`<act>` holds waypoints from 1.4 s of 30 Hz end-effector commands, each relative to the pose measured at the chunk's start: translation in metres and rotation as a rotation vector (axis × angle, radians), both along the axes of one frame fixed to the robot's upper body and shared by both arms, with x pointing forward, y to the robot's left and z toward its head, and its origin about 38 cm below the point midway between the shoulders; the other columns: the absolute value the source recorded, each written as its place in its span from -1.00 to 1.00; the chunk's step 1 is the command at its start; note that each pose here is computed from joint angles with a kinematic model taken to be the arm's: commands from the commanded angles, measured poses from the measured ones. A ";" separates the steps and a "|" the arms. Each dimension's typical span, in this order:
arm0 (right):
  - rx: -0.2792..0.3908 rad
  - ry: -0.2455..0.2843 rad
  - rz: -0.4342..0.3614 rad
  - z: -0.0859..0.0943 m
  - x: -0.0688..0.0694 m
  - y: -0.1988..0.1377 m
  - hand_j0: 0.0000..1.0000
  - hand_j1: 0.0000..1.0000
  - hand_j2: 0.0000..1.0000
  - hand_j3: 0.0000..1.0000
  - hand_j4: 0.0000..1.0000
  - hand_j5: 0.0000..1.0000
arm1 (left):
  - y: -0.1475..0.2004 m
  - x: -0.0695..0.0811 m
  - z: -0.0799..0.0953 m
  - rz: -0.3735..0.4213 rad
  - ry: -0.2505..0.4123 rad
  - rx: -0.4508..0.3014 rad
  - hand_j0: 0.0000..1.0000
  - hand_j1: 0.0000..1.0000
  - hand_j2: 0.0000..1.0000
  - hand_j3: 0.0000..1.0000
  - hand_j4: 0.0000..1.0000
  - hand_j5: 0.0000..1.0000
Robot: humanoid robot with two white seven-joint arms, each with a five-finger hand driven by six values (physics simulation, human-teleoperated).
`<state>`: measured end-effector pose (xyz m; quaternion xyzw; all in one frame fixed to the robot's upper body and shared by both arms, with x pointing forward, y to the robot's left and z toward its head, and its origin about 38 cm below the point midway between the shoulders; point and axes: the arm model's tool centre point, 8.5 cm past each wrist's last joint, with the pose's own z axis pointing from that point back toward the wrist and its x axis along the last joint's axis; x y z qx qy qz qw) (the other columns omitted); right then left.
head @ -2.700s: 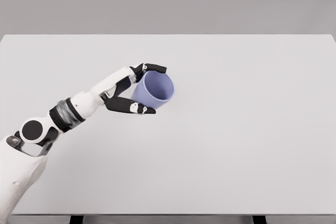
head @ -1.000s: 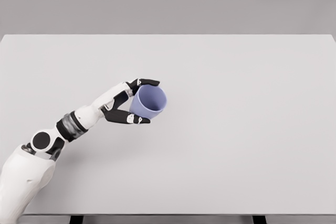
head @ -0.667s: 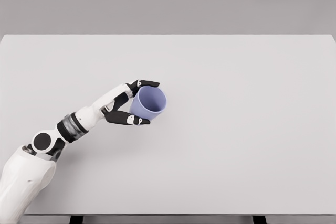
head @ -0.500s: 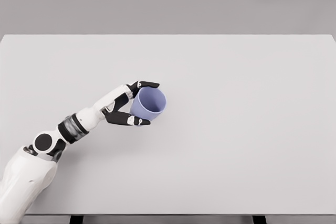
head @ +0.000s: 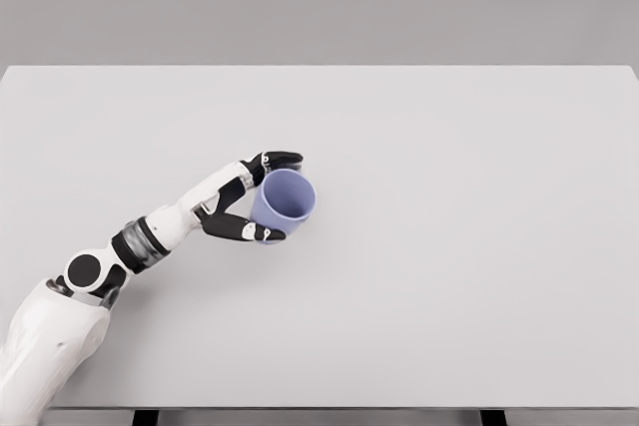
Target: Flip the cup with left arm and place it on the table
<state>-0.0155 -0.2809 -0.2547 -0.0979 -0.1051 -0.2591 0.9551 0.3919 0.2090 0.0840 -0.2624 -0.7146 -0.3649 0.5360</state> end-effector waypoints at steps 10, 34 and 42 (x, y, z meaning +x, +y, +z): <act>0.000 0.000 -0.001 0.000 0.000 0.000 1.00 1.00 1.00 1.00 1.00 1.00 | 0.006 0.001 0.000 0.009 0.004 0.005 1.00 1.00 1.00 1.00 1.00 1.00; 0.000 -0.001 -0.001 0.000 0.000 0.000 1.00 1.00 1.00 1.00 1.00 1.00 | 0.084 0.002 0.011 0.074 -0.005 0.184 1.00 1.00 1.00 1.00 1.00 1.00; 0.000 -0.001 -0.001 0.000 0.000 0.000 1.00 1.00 1.00 1.00 1.00 1.00 | 0.137 0.009 0.050 0.112 -0.119 0.297 1.00 1.00 1.00 1.00 1.00 1.00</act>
